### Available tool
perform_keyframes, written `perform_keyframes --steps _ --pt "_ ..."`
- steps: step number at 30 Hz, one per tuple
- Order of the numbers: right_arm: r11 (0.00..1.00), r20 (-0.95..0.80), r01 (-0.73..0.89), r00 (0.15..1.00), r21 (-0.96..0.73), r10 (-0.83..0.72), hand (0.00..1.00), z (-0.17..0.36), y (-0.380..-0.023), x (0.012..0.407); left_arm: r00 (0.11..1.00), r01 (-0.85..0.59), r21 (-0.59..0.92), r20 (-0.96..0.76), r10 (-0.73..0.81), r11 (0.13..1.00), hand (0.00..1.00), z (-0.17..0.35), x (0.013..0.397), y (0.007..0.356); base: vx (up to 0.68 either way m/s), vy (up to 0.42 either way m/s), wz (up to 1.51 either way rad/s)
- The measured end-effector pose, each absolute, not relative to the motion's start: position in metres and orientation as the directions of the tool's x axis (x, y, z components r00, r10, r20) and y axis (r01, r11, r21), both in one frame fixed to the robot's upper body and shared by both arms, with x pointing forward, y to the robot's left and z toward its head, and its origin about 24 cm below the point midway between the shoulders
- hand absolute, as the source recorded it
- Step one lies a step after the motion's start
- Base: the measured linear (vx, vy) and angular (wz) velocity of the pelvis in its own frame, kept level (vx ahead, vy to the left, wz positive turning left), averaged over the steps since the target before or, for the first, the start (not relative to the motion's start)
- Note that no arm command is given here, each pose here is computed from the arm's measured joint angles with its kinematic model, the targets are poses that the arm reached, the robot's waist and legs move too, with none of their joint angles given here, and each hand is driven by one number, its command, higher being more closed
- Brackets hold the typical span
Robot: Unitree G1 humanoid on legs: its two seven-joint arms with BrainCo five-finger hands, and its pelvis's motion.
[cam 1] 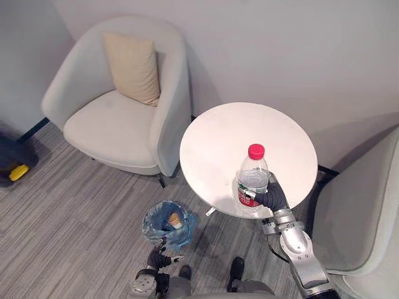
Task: Gather rubbish on tea table into small bin, then transfer packed bag to large trash can.
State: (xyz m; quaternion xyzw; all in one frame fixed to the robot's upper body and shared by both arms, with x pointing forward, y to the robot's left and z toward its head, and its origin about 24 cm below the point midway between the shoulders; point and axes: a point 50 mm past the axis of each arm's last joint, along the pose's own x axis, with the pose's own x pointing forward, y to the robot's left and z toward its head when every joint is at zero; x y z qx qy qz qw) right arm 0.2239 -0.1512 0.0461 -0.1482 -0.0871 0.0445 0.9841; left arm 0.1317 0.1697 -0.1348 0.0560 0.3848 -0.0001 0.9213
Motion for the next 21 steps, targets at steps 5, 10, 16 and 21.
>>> perform_keyframes --steps 5,10,16,21 --pt "0.950 0.176 -0.034 0.980 -0.311 0.093 1.00 0.049 -0.155 0.226 0.706 0.053 0.080 -0.708 0.019 0.995 0.00 -0.136 0.130 0.160 -0.04 0.041 0.57" --pt "0.945 0.197 0.034 0.980 -0.325 0.032 1.00 0.054 -0.169 0.229 0.696 0.055 0.067 -0.718 0.010 0.996 0.00 -0.138 0.125 0.154 0.09 0.154 0.51" --pt "0.957 0.201 0.045 0.979 -0.287 0.014 1.00 0.053 -0.159 0.230 0.713 0.070 0.111 -0.700 0.028 0.991 0.00 -0.134 0.129 0.167 0.13 0.136 0.26" --pt "0.959 0.189 0.025 0.981 -0.282 0.030 1.00 0.050 -0.153 0.228 0.722 0.072 0.124 -0.691 0.034 0.990 0.00 -0.131 0.127 0.173 0.15 0.136 0.41"
